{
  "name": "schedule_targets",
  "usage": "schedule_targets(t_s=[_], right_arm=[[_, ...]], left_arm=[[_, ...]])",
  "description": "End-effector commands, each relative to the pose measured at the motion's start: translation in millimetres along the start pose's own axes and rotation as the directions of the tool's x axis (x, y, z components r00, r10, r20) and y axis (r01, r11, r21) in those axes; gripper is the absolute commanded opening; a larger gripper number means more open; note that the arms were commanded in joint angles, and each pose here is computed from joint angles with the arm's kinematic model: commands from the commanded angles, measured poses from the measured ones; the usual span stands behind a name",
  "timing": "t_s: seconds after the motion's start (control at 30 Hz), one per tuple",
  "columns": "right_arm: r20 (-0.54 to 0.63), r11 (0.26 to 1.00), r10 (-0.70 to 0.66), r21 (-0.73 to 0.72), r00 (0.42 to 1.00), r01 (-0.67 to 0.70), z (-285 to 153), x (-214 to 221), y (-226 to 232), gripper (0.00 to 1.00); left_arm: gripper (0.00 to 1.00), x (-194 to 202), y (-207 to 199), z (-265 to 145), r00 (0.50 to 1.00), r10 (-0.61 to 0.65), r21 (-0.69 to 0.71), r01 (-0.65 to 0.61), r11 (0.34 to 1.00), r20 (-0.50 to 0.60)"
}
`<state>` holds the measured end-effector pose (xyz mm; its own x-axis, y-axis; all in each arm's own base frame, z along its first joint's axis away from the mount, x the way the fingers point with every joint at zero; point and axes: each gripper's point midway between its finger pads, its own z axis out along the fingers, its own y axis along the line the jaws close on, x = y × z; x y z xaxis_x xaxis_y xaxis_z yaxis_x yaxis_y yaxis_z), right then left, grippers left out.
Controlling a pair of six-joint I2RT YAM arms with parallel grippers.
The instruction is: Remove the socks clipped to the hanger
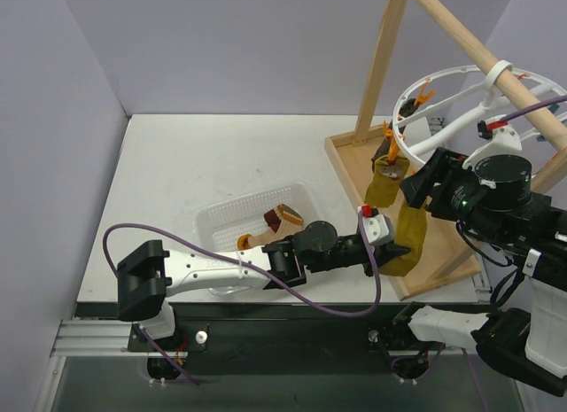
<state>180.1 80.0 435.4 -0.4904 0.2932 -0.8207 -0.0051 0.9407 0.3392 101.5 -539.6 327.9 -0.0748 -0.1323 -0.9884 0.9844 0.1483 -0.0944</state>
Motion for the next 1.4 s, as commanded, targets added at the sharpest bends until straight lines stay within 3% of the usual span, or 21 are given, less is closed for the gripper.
schedule_targets(t_s=[0.0, 0.4, 0.6, 0.77, 1.07, 1.37], right_arm=[[0.013, 0.983, -0.085, 0.166, 0.996, 0.082, 10, -6, -16, 0.54], [-0.026, 0.946, -0.181, 0.269, 0.983, 0.182, 22, 1, -22, 0.53], [-0.032, 0.964, -0.165, 0.208, 0.986, 0.168, 12, 6, -21, 0.54], [-0.019, 0.991, -0.119, 0.062, 0.993, 0.120, 2, 16, -12, 0.56], [-0.037, 0.955, -0.176, 0.237, 0.984, 0.179, 17, 16, -31, 0.59], [-0.016, 0.930, -0.189, 0.318, 0.982, 0.184, 33, 5, -26, 0.57]], left_arm=[[0.00, -10, -9, 5, 1.000, -0.014, 0.013, 0.014, 1.000, 0.016], [0.00, -2, -4, 0, 1.000, 0.010, -0.009, -0.010, 1.000, -0.013], [0.00, 3, 1, -1, 0.998, 0.042, -0.028, -0.044, 0.999, -0.041], [0.00, 2, 1, -2, 0.998, 0.046, -0.028, -0.047, 0.999, -0.043], [0.00, -1, -3, 1, 0.999, 0.026, -0.015, -0.026, 1.000, -0.039], [0.00, -5, -5, 0, 0.999, 0.025, -0.009, -0.026, 1.000, -0.038]])
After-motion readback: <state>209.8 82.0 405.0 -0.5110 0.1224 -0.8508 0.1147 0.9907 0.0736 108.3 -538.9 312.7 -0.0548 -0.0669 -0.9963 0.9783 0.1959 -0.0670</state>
